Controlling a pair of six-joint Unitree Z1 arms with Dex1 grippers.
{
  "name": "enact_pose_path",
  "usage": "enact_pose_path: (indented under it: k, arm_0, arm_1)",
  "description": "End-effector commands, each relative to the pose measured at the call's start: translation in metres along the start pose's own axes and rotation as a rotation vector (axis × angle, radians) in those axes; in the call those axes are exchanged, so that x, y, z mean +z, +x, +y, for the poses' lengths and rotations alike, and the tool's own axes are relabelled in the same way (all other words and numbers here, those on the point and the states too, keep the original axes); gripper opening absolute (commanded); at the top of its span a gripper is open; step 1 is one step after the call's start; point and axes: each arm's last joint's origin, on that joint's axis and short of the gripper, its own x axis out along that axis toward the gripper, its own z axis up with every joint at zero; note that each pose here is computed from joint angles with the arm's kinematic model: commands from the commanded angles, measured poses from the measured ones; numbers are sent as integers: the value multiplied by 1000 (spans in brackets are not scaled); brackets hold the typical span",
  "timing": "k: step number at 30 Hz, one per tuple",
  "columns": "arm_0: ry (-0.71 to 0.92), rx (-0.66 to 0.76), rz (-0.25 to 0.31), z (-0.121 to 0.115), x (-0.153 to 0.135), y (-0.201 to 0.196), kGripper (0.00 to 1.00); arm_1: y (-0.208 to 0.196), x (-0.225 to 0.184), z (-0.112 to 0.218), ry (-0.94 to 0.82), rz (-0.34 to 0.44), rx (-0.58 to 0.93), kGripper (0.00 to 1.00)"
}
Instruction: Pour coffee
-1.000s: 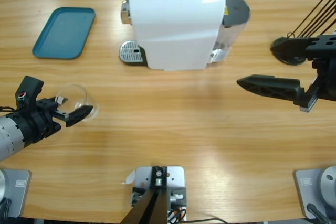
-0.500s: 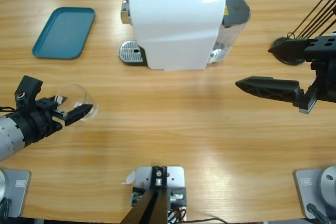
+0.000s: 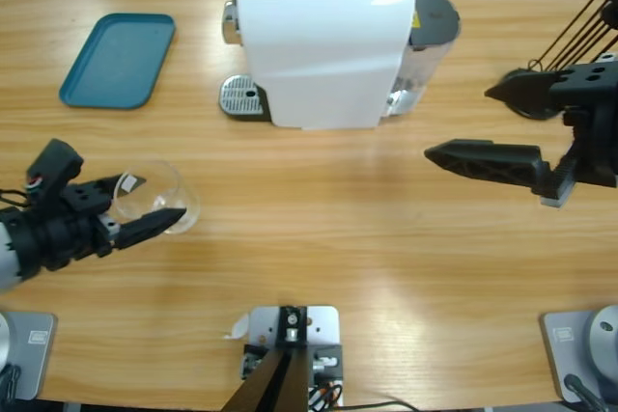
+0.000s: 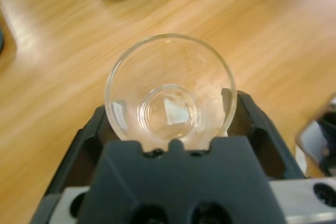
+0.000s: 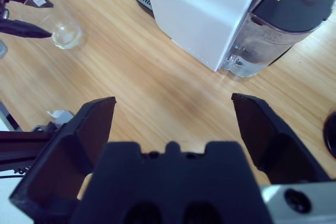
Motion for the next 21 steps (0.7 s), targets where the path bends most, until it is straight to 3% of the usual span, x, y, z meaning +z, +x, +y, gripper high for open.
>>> enact_pose_path:
  k: [1, 3, 6, 13, 21]
  arm_0:
    - [221, -165, -93, 34, 22, -24, 0]
    - [244, -161, -103, 46, 36, -21, 0]
    - [392, -208, -39, 66, 53, -2, 0]
    - [488, -239, 2, 126, 83, 54, 0]
    - [524, -360, -47, 150, 107, 114, 0]
  arm_1:
    - [-19, -7, -2, -10, -47, 36, 1000]
    - [-22, -1, -1, -7, -67, 38, 1000]
    - [-28, 0, -3, -6, -72, 19, 1000]
    - [-40, -10, -7, -10, -54, 13, 1000]
    - [-45, -9, -12, 16, -79, -80, 1000]
